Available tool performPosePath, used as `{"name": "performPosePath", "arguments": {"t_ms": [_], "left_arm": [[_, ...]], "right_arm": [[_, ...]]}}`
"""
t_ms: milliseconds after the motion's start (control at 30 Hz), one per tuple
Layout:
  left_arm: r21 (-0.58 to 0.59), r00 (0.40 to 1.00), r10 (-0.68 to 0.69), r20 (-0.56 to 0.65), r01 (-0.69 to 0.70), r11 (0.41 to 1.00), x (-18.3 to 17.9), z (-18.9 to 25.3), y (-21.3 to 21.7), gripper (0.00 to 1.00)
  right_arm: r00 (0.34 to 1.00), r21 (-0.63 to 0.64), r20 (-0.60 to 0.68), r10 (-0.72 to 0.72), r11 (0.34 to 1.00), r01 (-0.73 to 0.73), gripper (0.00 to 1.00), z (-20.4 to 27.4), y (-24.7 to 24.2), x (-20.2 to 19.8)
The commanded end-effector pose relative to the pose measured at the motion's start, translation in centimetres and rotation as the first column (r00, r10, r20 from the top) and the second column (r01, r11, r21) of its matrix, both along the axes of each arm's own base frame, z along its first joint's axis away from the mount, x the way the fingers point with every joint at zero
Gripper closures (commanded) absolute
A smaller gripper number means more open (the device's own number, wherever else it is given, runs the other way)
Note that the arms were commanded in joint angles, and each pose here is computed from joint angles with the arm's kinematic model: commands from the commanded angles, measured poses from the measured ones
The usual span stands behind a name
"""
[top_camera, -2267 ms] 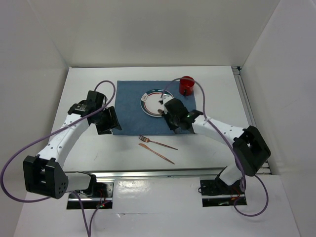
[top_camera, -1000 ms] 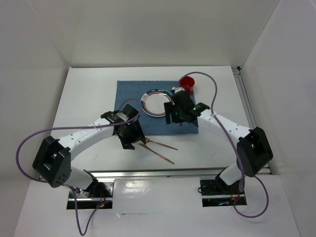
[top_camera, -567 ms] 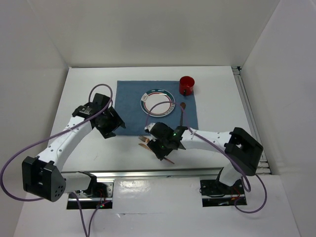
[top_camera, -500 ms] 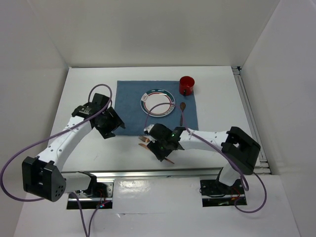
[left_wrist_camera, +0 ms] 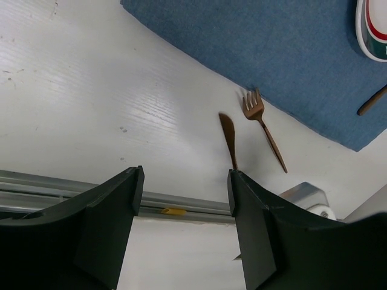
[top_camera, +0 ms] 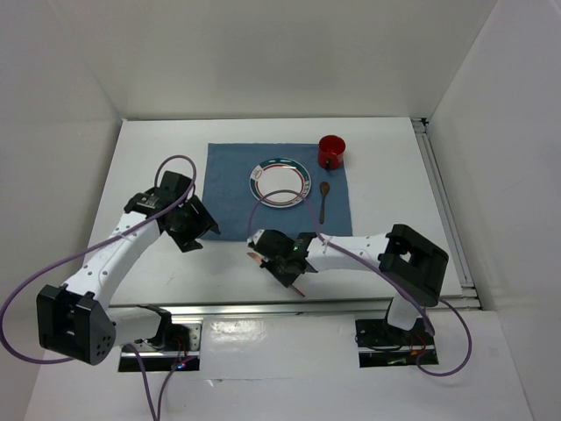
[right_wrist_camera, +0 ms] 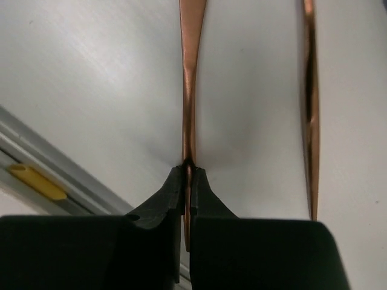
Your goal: Set the dinner table for one person
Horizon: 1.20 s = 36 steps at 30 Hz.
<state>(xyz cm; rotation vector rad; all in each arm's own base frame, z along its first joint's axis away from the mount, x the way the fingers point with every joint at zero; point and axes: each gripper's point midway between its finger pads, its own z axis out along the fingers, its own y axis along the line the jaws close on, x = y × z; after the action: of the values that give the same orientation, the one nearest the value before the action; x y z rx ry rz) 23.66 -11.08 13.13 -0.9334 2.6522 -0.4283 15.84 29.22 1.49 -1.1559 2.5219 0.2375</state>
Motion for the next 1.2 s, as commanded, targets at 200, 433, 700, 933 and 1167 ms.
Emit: {"name": "performPosePath", "arguments": {"t_ms": [200,433,700,933,1167], "left_arm": [[-0.013,0.998,0.025,0.055,-0.024,1.0,0.9,2.1,0.3,0.26],[-0.018,0.998,0.024,0.056,-0.023,1.0,0.9,1.9,0.0,0.26],[-0.026,0.998,-0.037,0.054,0.039,0.999,0.5,1.6,-2.1,0.27],[-0.018,0.997,-0.052,0.057,0.053,0.998,0.3,1.6,-2.4,0.27],[-0.016,0.997,-0.061,0.048,0.062,0.998,0.3,1.4,-2.7,0.27]], "right_arm": [[0.982,0.11,0.17,0.075,0.989,-0.095,1.0,9.3,1.9,0.7],[0.891,0.145,0.219,-0.398,0.916,0.374,1.0,11.5,-4.4,8.6],[0.615,0.196,0.057,-0.786,0.613,0.766,1.0,9.1,-11.7,16.8],[0.537,0.198,0.084,-0.84,0.542,0.817,1.0,7.0,-14.6,21.9],[0.535,0.167,0.115,-0.837,0.547,0.82,1.0,4.8,-16.1,25.5]]}}
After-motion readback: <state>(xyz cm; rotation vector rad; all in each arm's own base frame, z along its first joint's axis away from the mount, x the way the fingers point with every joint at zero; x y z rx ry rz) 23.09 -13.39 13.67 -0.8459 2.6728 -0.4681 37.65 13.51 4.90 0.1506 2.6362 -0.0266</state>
